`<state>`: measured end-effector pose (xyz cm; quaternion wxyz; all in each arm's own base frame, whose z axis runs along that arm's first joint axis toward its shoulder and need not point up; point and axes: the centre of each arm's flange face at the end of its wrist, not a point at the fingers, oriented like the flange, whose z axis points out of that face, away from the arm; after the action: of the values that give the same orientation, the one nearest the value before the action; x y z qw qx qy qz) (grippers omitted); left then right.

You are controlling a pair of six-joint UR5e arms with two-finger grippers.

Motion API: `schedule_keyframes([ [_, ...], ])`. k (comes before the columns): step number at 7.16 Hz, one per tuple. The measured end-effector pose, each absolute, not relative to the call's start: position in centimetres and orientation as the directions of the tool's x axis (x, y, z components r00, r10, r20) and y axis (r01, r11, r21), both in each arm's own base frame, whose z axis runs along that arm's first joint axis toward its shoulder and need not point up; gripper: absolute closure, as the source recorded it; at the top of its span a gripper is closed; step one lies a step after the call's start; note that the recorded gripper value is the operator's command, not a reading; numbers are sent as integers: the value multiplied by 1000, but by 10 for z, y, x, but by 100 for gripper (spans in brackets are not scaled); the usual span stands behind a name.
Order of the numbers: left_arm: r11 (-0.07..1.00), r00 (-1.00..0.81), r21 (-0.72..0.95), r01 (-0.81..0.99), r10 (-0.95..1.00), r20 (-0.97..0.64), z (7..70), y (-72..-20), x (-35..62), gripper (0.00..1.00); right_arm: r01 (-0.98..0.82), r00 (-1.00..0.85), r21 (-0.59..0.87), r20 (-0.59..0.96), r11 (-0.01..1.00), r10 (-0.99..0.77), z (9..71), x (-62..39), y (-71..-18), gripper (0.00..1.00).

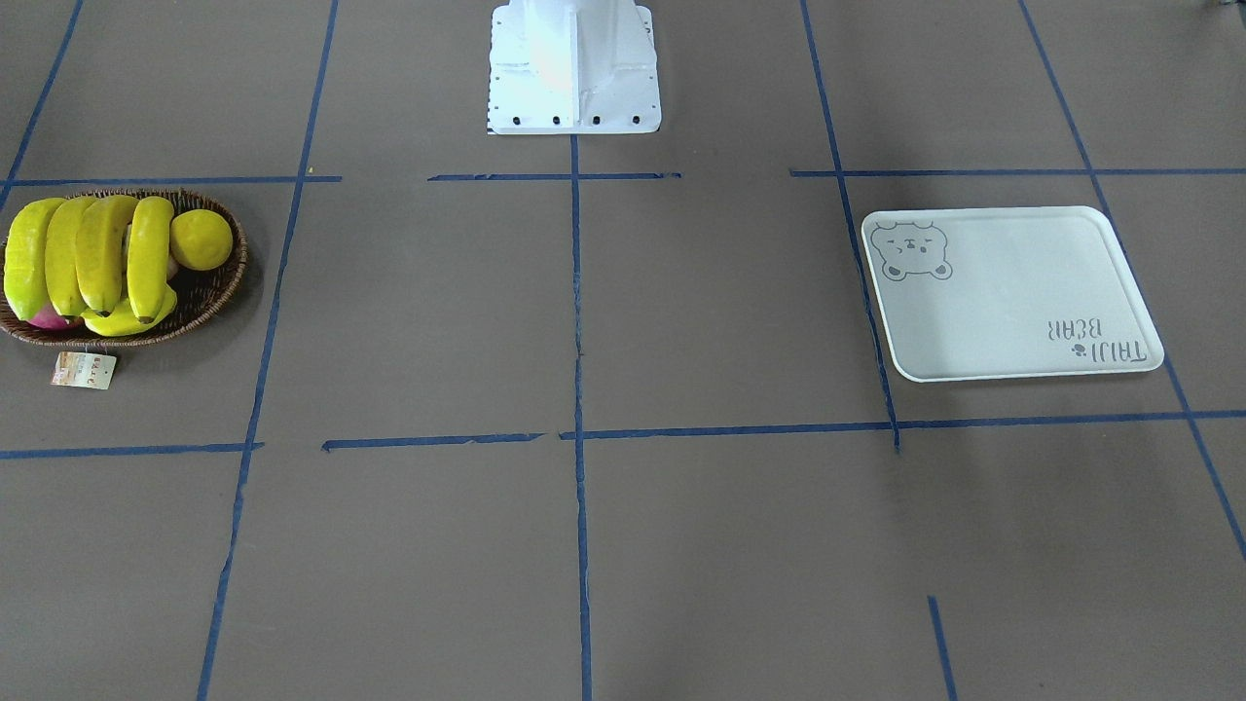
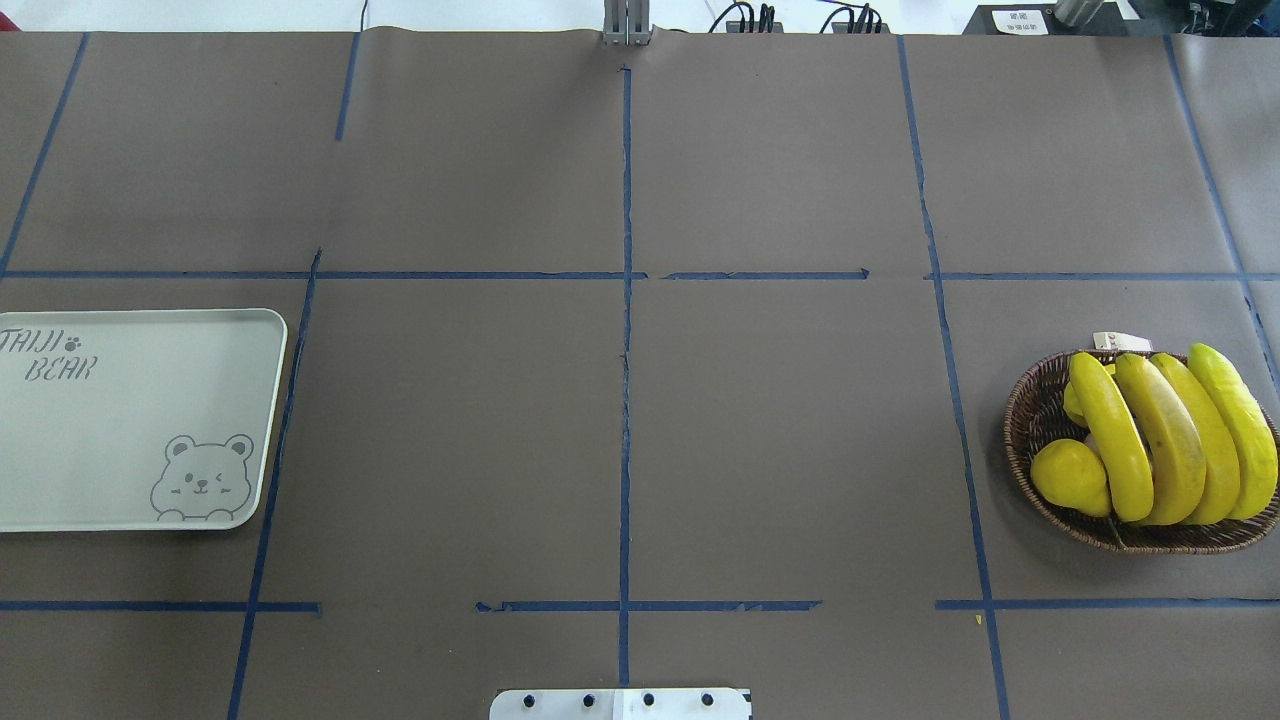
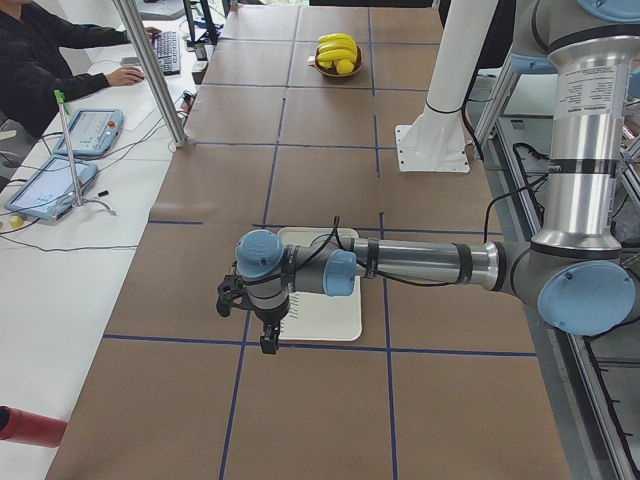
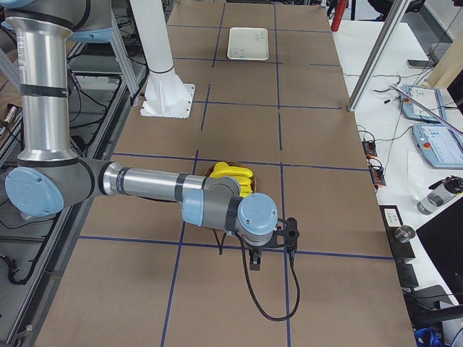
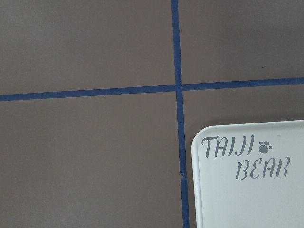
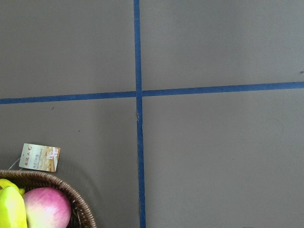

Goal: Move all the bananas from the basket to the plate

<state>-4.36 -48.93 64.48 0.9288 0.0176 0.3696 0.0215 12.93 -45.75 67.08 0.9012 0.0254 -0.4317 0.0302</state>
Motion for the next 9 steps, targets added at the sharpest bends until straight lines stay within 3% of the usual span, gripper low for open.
schedule_keyframes([
  [9, 999, 726, 49, -24, 51, -686, 643, -488, -44, 0, -76, 631, 15, 775, 997, 37, 673, 129, -456, 0],
])
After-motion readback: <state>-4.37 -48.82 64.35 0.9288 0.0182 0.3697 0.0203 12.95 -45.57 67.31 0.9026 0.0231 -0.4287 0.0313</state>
